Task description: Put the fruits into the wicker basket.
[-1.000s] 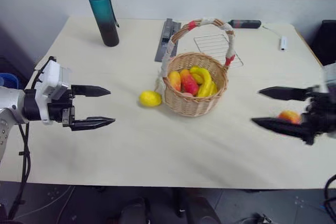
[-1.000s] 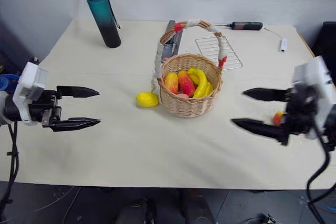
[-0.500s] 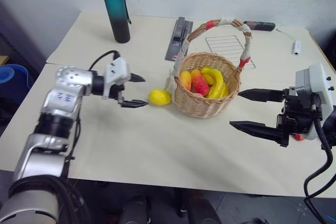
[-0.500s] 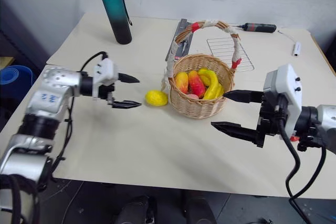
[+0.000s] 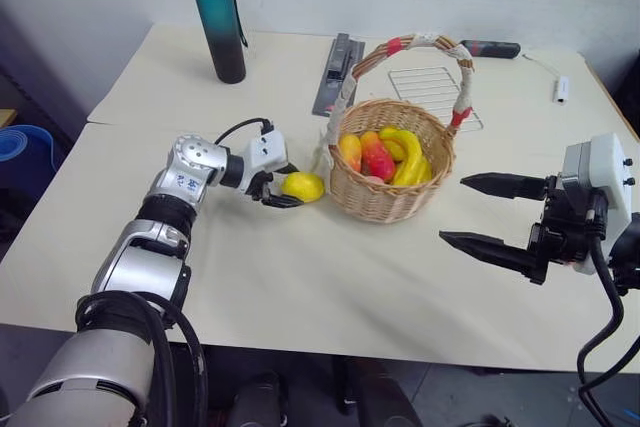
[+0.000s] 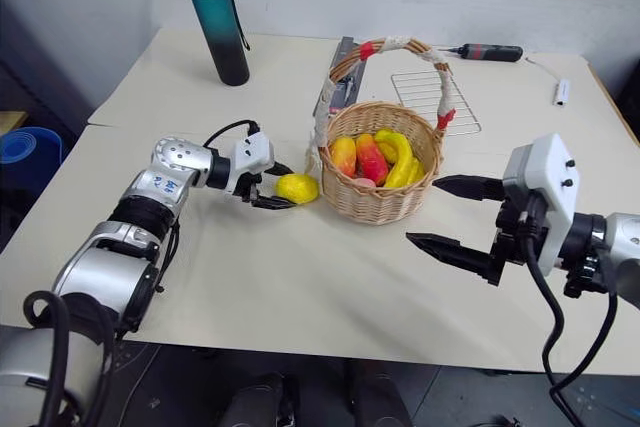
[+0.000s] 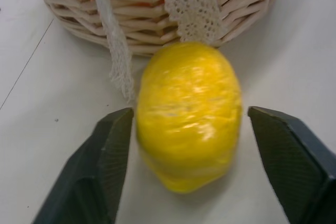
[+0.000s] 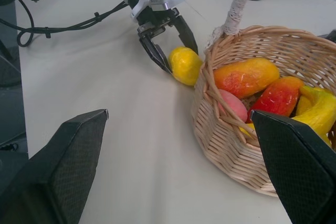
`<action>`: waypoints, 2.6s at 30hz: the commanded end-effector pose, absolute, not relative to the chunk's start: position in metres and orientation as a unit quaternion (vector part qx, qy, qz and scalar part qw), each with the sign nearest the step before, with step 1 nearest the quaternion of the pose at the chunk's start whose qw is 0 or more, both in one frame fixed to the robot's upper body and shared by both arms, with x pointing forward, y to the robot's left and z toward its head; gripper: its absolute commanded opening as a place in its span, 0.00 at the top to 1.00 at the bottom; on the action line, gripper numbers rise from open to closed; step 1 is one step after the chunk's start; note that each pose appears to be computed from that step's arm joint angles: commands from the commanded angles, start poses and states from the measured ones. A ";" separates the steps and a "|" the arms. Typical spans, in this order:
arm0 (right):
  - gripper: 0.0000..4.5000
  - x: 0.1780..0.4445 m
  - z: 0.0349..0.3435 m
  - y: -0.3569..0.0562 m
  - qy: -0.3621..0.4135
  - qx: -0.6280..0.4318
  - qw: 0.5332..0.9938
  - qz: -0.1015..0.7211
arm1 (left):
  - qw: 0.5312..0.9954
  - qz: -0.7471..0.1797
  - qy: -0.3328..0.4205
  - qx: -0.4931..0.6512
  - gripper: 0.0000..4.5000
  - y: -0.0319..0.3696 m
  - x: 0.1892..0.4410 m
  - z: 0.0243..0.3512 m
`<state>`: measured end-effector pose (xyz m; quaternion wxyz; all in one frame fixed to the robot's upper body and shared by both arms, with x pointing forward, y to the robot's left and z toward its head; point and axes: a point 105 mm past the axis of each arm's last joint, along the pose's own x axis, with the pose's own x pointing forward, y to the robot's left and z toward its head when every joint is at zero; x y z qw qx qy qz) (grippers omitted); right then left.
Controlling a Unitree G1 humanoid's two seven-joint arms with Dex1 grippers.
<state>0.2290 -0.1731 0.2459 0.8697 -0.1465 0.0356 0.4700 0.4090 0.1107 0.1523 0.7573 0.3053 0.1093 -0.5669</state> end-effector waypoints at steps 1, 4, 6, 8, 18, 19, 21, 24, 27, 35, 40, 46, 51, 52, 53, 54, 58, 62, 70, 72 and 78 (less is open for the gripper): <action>0.00 0.227 0.256 -0.173 0.007 -0.159 0.872 0.463 | 0.757 -0.564 0.084 0.319 0.45 0.108 0.412 0.168; 0.00 0.229 0.257 -0.173 0.003 -0.158 0.873 0.462 | 0.745 -0.584 0.075 0.315 0.51 0.111 0.404 0.171; 0.00 0.231 0.257 -0.174 0.003 -0.156 0.874 0.460 | 0.727 -0.609 0.059 0.312 0.51 0.113 0.393 0.177; 0.00 0.232 0.255 -0.175 0.005 -0.155 0.875 0.458 | 0.711 -0.633 0.043 0.303 0.51 0.116 0.377 0.187; 0.00 0.242 0.253 -0.186 -0.009 -0.138 0.904 0.406 | 0.762 -0.624 -0.025 0.175 0.51 0.077 0.299 0.264; 0.00 0.242 0.253 -0.186 -0.011 -0.137 0.905 0.403 | 0.784 -0.596 -0.026 0.170 0.51 0.066 0.308 0.266; 0.00 0.245 0.253 -0.187 -0.020 -0.134 0.914 0.382 | 0.824 -0.537 -0.018 0.178 0.51 0.046 0.331 0.263; 0.00 0.249 0.250 -0.187 -0.026 -0.130 0.924 0.359 | 0.851 -0.483 -0.025 0.205 0.51 0.026 0.358 0.261; 0.00 0.250 0.245 -0.185 -0.023 -0.128 0.927 0.352 | 0.863 -0.452 -0.040 0.221 0.51 0.007 0.379 0.258; 0.00 0.252 0.236 -0.192 -0.013 -0.124 0.940 0.317 | 0.837 -0.530 -0.047 0.128 0.08 -0.020 0.366 0.279; 0.00 0.255 0.223 -0.209 0.004 -0.103 0.956 0.275 | 0.795 -0.599 -0.053 0.081 0.01 -0.001 0.333 0.297; 0.00 0.235 0.214 -0.244 0.027 -0.084 0.967 0.239 | 0.759 -0.635 -0.050 0.134 0.01 0.068 0.304 0.279; 0.00 0.189 0.224 -0.279 0.088 -0.076 0.960 0.256 | 0.722 -0.678 -0.002 0.140 0.01 0.126 0.268 0.264; 0.00 0.181 0.225 -0.288 0.105 -0.074 0.960 0.249 | 0.719 -0.681 0.002 0.137 0.01 0.131 0.263 0.264; 0.00 0.174 0.225 -0.299 0.120 -0.070 0.961 0.240 | 0.717 -0.684 0.003 0.132 0.01 0.136 0.258 0.265; 0.00 0.168 0.225 -0.307 0.133 -0.064 0.962 0.231 | 0.717 -0.686 0.002 0.125 0.01 0.140 0.255 0.267; 0.00 0.157 0.221 -0.333 0.155 -0.062 0.967 0.193 | 0.718 -0.689 -0.011 0.099 0.01 0.141 0.247 0.273; 0.00 0.166 0.209 -0.348 0.158 -0.062 0.973 0.158 | 0.721 -0.684 -0.027 0.113 0.01 0.136 0.247 0.275; 0.00 0.215 0.192 -0.366 0.131 -0.040 0.985 0.106 | 0.722 -0.680 -0.047 0.121 0.01 0.124 0.247 0.279; 0.00 0.228 0.184 -0.369 0.139 -0.028 0.985 0.100 | 0.723 -0.678 -0.053 0.121 0.01 0.120 0.247 0.280; 0.00 0.262 0.147 -0.387 0.210 -0.012 0.977 0.044 | 0.749 -0.645 -0.053 0.143 0.01 0.116 0.263 0.272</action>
